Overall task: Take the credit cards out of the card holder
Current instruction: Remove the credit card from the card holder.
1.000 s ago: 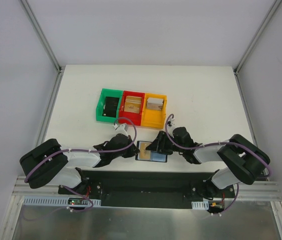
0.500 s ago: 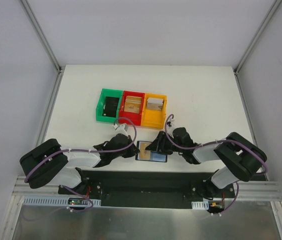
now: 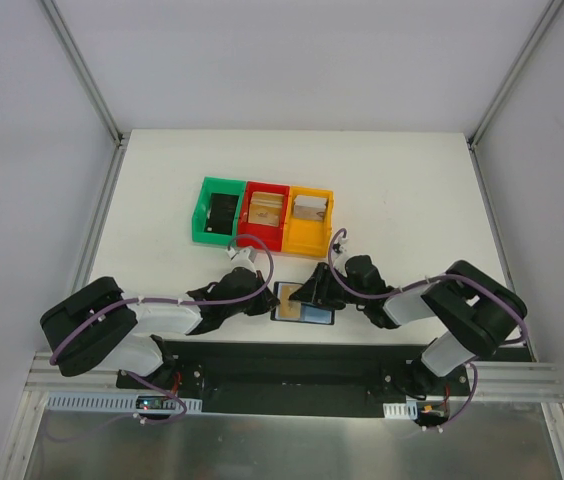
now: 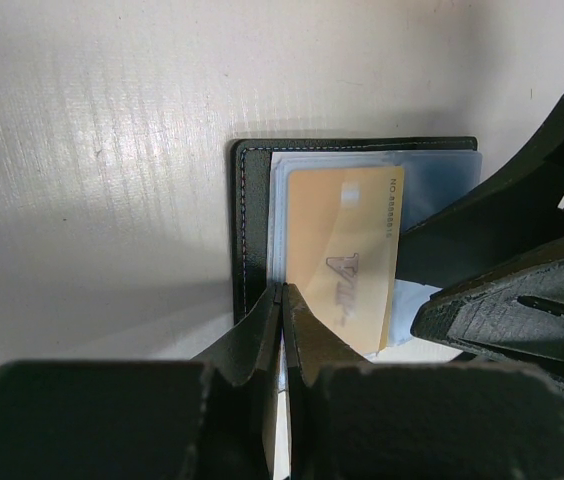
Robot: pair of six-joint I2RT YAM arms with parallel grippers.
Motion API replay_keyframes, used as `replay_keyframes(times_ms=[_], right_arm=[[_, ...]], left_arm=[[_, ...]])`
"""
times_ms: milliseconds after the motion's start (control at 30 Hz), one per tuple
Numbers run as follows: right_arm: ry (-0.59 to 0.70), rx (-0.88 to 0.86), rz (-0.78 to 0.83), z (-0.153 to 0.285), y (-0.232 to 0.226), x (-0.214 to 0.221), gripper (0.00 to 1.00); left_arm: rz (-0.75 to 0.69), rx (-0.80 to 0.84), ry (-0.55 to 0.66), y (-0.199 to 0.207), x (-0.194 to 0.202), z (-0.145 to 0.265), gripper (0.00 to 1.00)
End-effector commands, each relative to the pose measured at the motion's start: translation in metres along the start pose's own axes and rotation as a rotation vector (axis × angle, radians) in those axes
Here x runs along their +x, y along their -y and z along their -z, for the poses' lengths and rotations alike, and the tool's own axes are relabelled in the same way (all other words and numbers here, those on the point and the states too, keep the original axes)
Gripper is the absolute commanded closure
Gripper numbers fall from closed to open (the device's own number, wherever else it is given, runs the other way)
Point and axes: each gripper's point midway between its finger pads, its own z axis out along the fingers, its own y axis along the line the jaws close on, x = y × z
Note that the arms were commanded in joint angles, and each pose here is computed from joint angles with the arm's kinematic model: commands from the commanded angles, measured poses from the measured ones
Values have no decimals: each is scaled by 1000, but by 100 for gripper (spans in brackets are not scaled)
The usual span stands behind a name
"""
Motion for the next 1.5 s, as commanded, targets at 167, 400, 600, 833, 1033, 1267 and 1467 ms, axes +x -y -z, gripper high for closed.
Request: replay_keyframes(times_ms=[167, 400, 600, 833, 1033, 1267, 1467], right_arm=[[1, -99, 12, -2, -23, -5, 50], [-3, -116, 5, -5, -26, -6, 50], [-1, -135, -6, -6, -28, -6, 50], [18, -168, -10, -3, -34, -11, 51], [25, -168, -13, 3, -32, -13, 54], [26, -167, -13, 6, -31, -13, 62], [36, -167, -14, 10, -29, -13, 67]], left_arm=[[-16, -36, -51, -10, 12, -2, 100], [-25, -15, -67, -3, 16, -4, 100], [-28, -6, -72, -2, 17, -4, 100], [-28, -9, -68, -3, 17, -4, 100], [-26, -45, -41, -11, 13, -1, 100], [-22, -54, -31, -14, 12, 0, 100], [-19, -65, -31, -17, 13, 0, 100]])
